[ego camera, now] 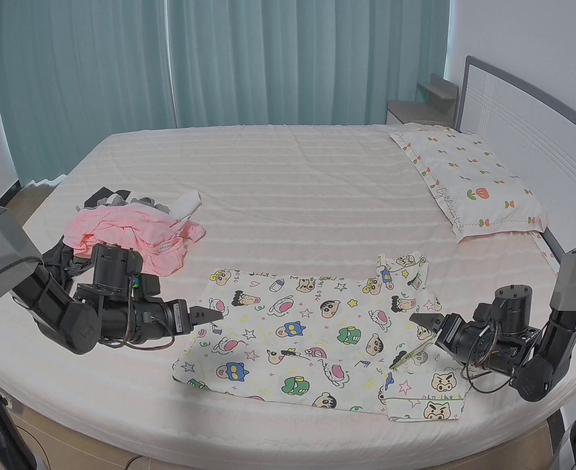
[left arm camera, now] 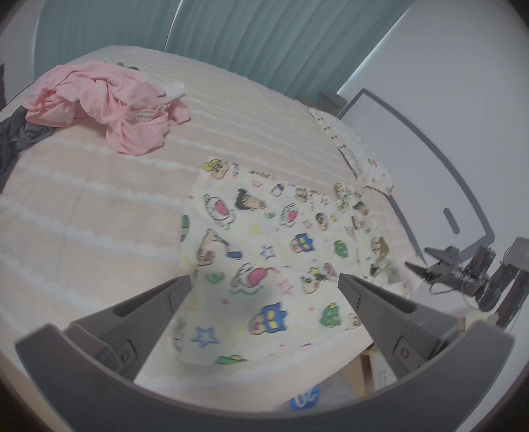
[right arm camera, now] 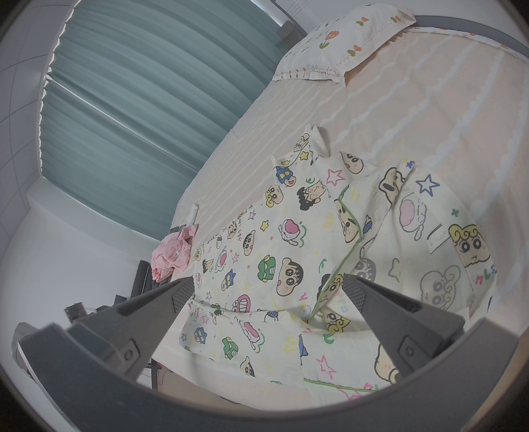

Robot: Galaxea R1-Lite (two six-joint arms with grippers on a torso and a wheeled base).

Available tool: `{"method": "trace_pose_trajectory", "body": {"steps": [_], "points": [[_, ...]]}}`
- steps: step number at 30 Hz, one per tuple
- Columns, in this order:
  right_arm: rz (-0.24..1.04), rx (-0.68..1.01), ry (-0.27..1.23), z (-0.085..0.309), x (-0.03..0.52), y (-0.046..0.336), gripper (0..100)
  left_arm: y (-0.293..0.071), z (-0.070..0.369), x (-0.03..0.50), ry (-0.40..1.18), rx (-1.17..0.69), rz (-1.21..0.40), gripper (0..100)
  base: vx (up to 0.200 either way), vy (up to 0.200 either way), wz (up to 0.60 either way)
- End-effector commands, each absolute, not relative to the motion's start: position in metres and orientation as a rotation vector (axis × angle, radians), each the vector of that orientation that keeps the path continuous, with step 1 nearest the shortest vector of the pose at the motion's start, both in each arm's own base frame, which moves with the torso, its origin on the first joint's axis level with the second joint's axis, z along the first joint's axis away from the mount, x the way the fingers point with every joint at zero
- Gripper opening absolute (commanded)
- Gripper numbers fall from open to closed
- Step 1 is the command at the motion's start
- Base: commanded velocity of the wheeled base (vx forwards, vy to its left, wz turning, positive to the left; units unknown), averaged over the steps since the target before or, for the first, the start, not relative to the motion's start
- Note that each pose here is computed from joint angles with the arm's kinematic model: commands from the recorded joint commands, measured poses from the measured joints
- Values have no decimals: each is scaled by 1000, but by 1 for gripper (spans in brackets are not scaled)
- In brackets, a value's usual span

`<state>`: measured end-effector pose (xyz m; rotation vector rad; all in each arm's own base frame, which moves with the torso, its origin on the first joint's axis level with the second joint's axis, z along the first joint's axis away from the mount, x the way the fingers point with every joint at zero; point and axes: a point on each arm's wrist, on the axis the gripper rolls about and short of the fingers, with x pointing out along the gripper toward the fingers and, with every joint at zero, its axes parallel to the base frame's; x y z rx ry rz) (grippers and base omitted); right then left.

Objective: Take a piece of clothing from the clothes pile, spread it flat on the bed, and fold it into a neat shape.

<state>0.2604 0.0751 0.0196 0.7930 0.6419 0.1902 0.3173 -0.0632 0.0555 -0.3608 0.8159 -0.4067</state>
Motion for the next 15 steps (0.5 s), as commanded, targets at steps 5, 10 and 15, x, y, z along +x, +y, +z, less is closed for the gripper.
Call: {"method": "trace_pose_trajectory", "body": {"steps": [5, 10, 15], "points": [[230, 798, 630, 10, 253, 73, 100, -38, -18, 334, 982, -290, -480, 100, 0, 0, 0], [236, 795, 626, 9, 251, 73, 100, -40, -24, 333, 989, -272, -535, 100, 0, 0, 0], [243, 795, 631, 9, 251, 73, 100, -39, -24, 334, 985, -273, -536, 100, 0, 0, 0]]}}
